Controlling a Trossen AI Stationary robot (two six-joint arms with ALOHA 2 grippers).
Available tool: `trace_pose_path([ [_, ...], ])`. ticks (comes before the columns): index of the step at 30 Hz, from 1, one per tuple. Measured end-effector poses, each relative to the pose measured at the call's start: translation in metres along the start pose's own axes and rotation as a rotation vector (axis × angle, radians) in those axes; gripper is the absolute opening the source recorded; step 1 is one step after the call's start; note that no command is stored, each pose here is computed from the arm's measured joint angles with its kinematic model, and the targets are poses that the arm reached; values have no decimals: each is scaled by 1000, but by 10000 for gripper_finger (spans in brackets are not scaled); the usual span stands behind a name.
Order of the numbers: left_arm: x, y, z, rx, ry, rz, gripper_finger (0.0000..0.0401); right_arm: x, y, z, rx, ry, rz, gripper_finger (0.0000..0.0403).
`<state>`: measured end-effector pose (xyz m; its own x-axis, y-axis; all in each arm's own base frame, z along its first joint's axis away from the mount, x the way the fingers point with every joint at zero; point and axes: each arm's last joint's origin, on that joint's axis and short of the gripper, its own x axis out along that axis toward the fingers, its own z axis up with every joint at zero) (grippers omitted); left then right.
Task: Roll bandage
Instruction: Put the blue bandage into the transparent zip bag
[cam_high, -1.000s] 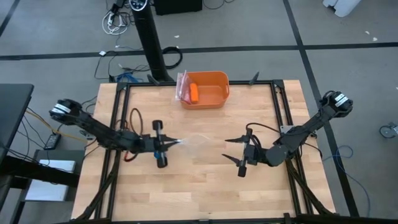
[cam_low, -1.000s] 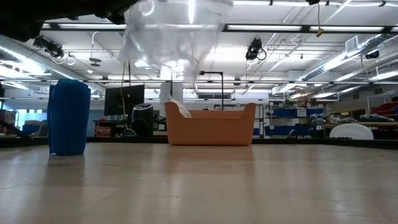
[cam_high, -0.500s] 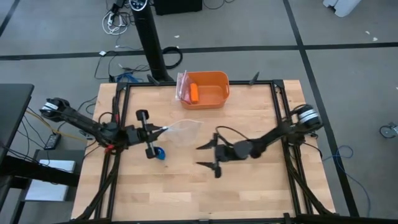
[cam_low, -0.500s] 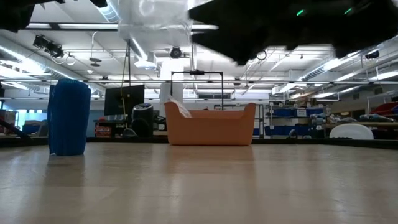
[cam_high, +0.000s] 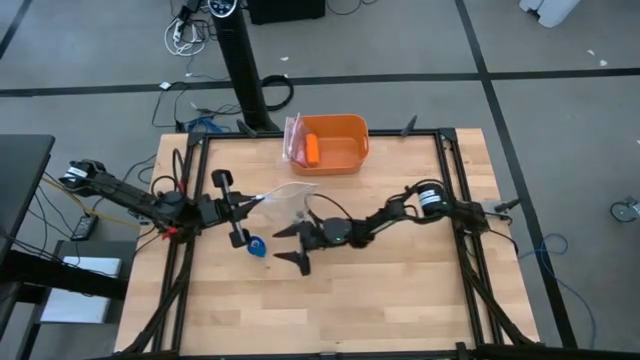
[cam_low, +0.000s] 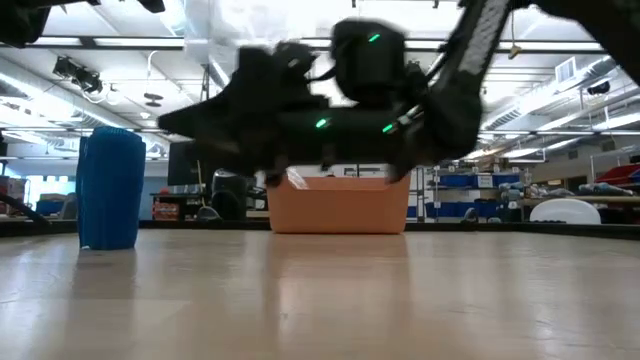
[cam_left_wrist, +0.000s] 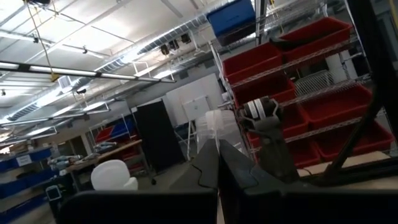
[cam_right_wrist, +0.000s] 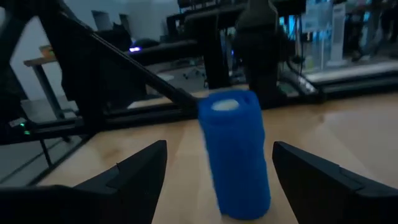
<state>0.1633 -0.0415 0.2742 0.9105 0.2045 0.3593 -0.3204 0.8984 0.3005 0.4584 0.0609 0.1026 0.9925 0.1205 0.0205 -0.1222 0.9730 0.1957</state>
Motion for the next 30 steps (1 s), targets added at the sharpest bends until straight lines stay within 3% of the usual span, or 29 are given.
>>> trace_pose_path([
  [5, 0, 0, -1, 5, 9, -2, 1, 29, -10, -10, -12, 76, 6, 296],
  [10, 0, -1, -1, 8, 15, -5, 1, 47, -9, -7, -24, 62, 6, 301],
  [27, 0, -1, -2, 11, 19, -4, 1, 61, -29, 8, -143, 120, 7, 292],
  [30, 0, -1, -2, 11, 20, -4, 1, 61, -31, 9, -151, 121, 5, 269],
])
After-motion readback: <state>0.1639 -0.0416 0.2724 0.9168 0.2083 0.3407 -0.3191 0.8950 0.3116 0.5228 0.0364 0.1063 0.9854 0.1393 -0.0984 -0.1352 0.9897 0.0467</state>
